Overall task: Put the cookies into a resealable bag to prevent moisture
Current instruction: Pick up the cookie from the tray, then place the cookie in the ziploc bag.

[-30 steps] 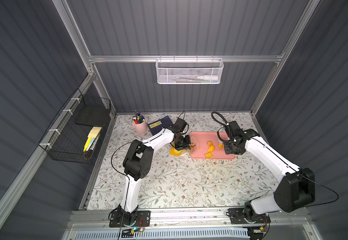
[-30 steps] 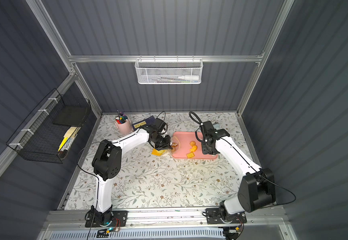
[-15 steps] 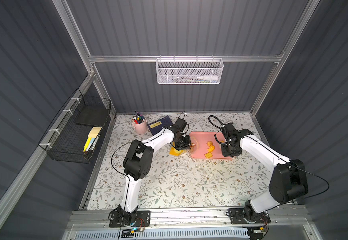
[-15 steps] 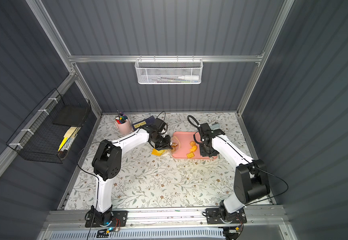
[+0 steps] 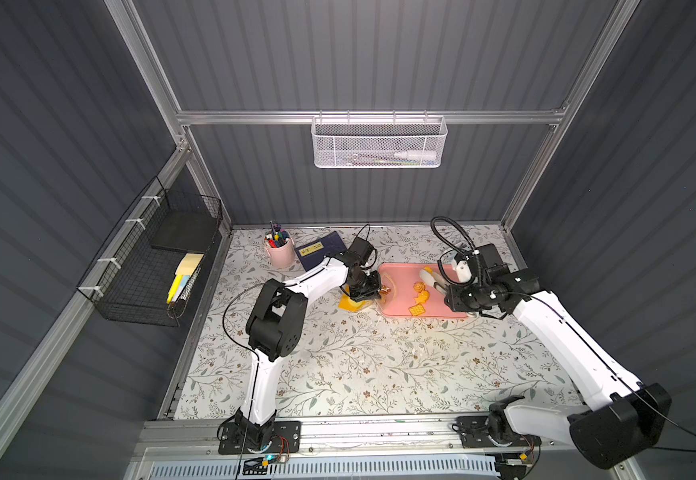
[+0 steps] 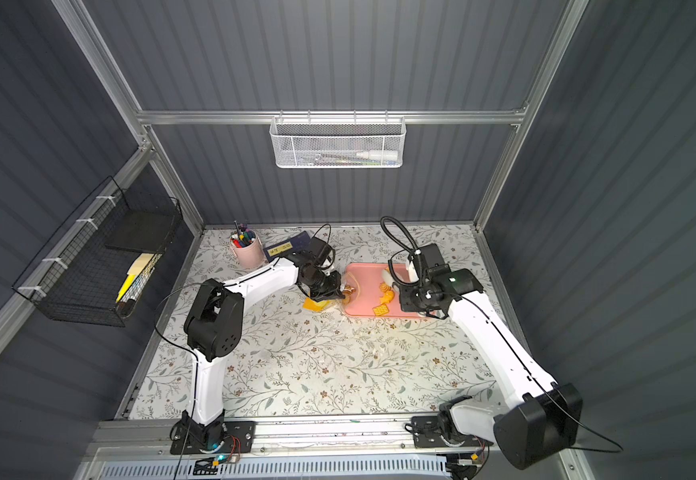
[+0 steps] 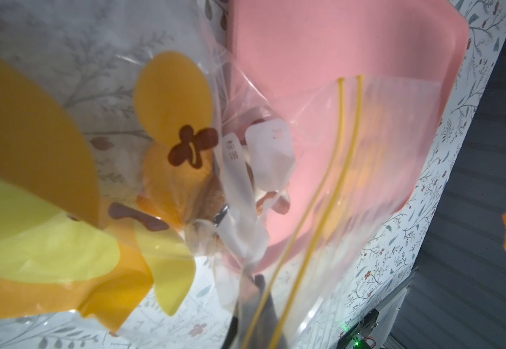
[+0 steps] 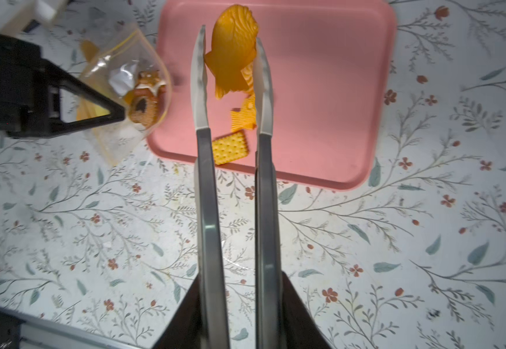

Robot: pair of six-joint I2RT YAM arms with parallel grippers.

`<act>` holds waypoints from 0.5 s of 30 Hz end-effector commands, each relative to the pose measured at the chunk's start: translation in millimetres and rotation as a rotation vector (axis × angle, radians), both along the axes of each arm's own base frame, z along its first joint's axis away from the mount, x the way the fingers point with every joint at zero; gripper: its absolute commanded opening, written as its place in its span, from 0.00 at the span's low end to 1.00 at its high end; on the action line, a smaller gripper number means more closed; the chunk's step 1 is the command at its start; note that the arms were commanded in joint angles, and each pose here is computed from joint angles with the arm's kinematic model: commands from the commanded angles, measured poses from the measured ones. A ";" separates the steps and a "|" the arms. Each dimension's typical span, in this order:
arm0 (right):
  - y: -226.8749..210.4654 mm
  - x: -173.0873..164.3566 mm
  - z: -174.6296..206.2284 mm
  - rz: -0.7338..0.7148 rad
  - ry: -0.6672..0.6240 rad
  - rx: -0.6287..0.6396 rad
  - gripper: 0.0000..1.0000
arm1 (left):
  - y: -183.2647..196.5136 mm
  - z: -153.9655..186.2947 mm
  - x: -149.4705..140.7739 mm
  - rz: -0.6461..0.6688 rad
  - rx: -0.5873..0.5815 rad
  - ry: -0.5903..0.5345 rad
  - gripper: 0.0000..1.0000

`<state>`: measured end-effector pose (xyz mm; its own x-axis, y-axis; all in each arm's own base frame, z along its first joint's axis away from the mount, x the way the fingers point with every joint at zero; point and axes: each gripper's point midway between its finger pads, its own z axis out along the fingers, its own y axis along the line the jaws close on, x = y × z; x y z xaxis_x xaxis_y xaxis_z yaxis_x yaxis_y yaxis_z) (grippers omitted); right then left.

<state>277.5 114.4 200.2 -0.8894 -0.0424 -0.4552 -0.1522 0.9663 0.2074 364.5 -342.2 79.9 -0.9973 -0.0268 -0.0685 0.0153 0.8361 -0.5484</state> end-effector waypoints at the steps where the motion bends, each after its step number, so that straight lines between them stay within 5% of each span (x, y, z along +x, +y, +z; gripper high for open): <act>1: 33.3 -5.5 4.4 0.072 0.012 0.164 0.31 | -2.4 9.1 1.0 -0.003 -0.028 -0.008 0.00; 15: 85.1 12.9 -24.0 0.108 0.055 0.248 0.31 | -5.2 15.9 3.6 -0.003 -0.033 -0.011 0.00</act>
